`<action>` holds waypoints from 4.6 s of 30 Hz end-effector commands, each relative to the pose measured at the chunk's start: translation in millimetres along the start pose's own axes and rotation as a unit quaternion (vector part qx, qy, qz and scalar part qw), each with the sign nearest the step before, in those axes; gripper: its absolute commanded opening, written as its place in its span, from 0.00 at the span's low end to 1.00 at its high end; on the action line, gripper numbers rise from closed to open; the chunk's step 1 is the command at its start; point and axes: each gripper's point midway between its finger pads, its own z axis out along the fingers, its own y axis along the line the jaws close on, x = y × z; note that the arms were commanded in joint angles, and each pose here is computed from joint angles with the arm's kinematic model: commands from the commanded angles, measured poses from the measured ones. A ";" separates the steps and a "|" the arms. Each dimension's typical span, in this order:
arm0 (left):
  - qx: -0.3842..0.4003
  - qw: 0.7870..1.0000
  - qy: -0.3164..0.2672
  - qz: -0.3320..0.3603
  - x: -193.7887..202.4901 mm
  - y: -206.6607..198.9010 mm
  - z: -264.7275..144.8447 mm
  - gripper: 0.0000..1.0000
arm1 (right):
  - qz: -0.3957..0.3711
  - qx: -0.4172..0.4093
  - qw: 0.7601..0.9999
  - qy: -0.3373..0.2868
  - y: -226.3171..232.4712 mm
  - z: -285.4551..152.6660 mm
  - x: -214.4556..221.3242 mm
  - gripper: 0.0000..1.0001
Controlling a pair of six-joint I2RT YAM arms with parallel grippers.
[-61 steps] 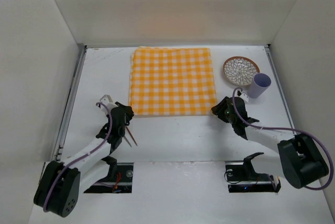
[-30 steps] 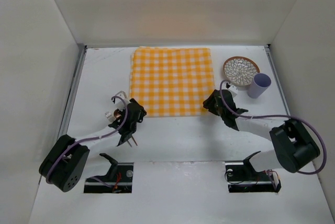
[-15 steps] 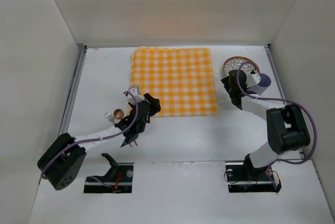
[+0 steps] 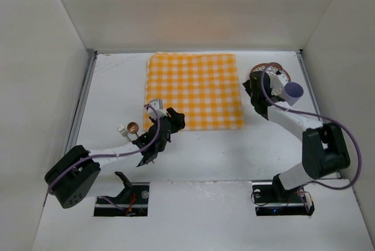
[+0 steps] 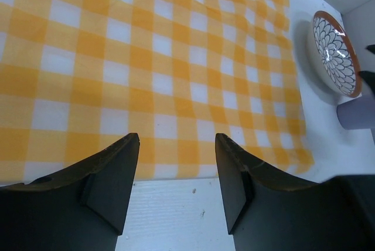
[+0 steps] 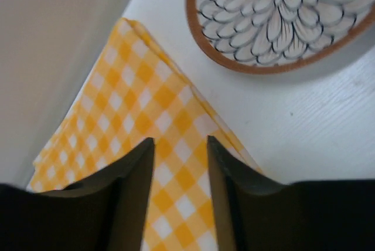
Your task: Set the dinner table for one person
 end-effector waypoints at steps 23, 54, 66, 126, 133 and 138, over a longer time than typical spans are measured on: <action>-0.001 0.998 -0.031 -0.058 -25.5 24.8 -0.1 0.53 | -0.125 0.212 0.967 -0.074 -124.9 -20.8 -168.5 0.63; -0.023 0.998 -0.017 -0.060 -15.3 37.6 9.6 0.54 | -0.228 0.014 0.971 -0.067 48.7 -47.8 -130.5 0.07; -0.022 0.998 -0.016 -0.052 -9.6 33.8 10.9 0.54 | -0.295 -0.056 0.953 0.053 150.3 54.9 -32.0 0.07; 0.025 0.998 -0.048 0.017 -21.9 -2.3 -5.2 0.46 | 0.013 -0.057 0.998 -0.038 -24.8 33.7 -137.0 0.44; 0.092 0.989 -0.106 0.051 -37.0 -33.8 -26.9 0.48 | 0.035 0.053 0.998 -0.011 -122.1 74.2 -112.5 0.62; 0.078 0.990 -0.104 0.053 -35.6 -27.1 -22.4 0.51 | 0.045 0.050 0.998 0.018 -124.4 96.9 -98.1 0.60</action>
